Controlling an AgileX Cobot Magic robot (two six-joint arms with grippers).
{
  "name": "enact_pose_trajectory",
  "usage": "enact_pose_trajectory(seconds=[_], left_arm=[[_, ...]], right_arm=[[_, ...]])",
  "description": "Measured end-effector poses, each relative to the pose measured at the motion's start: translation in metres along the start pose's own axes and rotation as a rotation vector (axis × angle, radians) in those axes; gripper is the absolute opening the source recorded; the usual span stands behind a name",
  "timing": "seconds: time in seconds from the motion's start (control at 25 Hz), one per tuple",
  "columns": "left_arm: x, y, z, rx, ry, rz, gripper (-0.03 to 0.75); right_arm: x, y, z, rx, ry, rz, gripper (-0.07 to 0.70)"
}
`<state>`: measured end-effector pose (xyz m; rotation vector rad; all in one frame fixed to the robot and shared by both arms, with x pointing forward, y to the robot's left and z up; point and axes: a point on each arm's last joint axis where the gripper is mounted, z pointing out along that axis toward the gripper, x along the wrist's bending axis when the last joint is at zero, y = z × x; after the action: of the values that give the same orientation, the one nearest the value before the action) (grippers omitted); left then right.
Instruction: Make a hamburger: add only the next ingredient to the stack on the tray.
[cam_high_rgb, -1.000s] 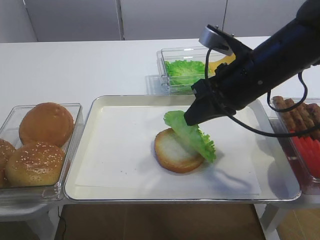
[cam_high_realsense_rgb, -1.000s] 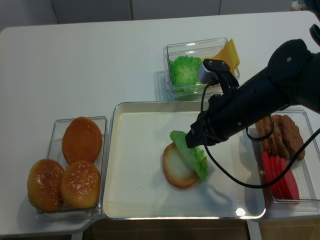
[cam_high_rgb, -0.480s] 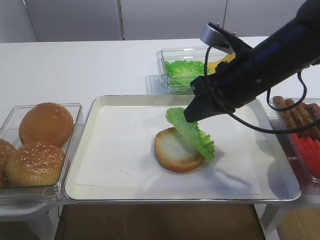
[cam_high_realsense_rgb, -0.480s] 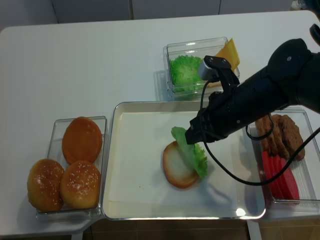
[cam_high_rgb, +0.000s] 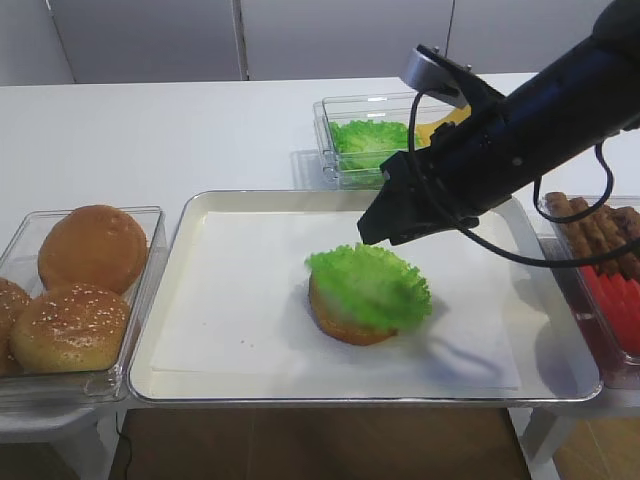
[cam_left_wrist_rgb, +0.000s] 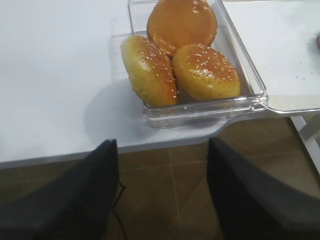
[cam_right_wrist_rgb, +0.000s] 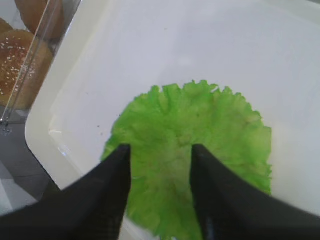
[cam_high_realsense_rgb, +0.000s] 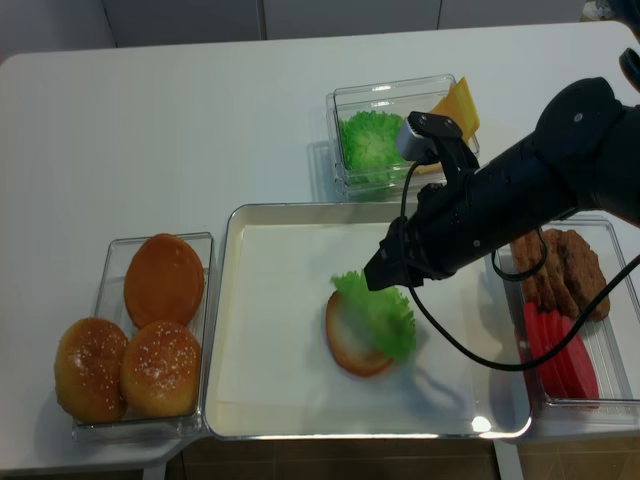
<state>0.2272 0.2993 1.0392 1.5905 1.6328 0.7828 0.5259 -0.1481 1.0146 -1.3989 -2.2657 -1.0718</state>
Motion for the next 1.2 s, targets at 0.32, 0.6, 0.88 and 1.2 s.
enact_pose_trajectory(seconds=[0.32,0.6,0.88,1.2], left_arm=[[0.000,0.000,0.000,0.000,0.000,0.000,0.422],[0.000,0.000,0.000,0.000,0.000,0.000,0.422],[0.000,0.000,0.000,0.000,0.000,0.000,0.422],[0.000,0.000,0.000,0.000,0.000,0.000,0.422]], right_arm=[[0.000,-0.003,0.000,0.029,0.004,-0.002,0.519],[-0.002,0.009,-0.020,0.109,-0.193,0.043,0.425],[0.009,0.003,-0.069,0.101,-0.459,0.012,0.408],[0.026,-0.026,-0.111,0.062,-0.604,0.061,0.407]])
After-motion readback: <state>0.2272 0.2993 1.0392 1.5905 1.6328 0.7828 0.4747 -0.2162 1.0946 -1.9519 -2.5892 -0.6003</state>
